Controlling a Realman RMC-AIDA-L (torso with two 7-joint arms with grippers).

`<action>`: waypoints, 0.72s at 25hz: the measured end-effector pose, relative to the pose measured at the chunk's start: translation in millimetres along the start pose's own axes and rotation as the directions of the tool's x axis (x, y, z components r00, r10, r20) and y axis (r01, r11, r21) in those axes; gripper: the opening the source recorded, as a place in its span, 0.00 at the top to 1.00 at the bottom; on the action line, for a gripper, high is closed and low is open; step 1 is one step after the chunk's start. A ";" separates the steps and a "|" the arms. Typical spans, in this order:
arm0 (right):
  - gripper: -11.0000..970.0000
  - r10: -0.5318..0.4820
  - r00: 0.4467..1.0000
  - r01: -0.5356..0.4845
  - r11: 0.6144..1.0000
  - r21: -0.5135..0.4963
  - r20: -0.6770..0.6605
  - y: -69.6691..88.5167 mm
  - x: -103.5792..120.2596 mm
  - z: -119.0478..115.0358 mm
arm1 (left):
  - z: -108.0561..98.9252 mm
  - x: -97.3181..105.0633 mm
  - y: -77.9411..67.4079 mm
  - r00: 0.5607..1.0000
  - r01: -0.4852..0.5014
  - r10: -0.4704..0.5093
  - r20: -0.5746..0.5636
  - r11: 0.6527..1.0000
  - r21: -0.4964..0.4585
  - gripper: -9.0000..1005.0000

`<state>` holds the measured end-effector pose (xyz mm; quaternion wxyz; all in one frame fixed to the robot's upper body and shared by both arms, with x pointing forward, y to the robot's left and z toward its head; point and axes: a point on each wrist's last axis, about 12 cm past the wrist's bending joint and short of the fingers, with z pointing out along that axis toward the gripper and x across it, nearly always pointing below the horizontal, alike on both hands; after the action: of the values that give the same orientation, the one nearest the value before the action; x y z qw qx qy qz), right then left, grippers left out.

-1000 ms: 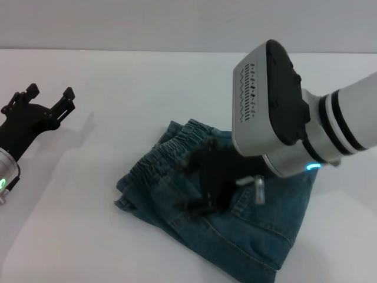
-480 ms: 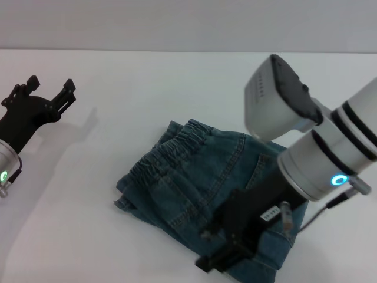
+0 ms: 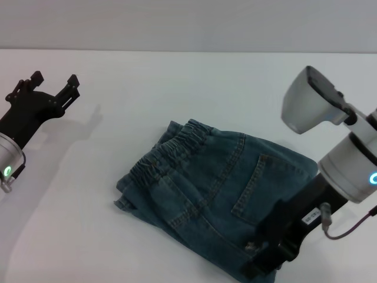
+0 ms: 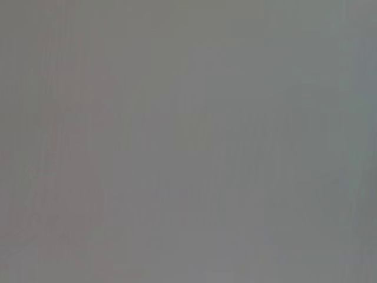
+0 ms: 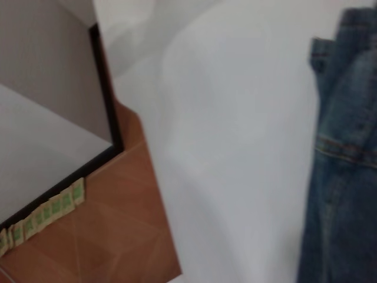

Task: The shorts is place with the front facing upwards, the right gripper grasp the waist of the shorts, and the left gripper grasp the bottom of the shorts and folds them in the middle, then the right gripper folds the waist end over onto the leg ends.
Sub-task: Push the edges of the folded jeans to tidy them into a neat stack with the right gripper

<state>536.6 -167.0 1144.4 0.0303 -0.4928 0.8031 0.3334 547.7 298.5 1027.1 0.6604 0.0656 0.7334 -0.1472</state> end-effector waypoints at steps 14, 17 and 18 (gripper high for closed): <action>0.44 0.105 0.994 -0.105 0.989 0.105 0.002 -23.6 17.9 -6.5 | 0.9 -0.2 -0.8 1.000 0.000 0.000 0.000 1.000 0.002 0.16; 0.44 0.112 0.994 -0.112 0.987 0.119 0.012 -26.4 18.3 -6.1 | -0.3 0.7 -0.4 1.000 0.001 -0.001 -0.002 1.000 0.000 0.16; 0.44 0.113 0.993 -0.114 0.986 0.125 0.017 -27.4 18.2 -6.5 | -0.8 1.1 -0.3 1.000 0.001 -0.001 -0.003 1.000 0.000 0.16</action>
<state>551.4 -192.7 1128.7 0.0463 -0.4418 0.8492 0.2856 546.7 298.4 1026.1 0.6591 0.0653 0.7346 -0.1474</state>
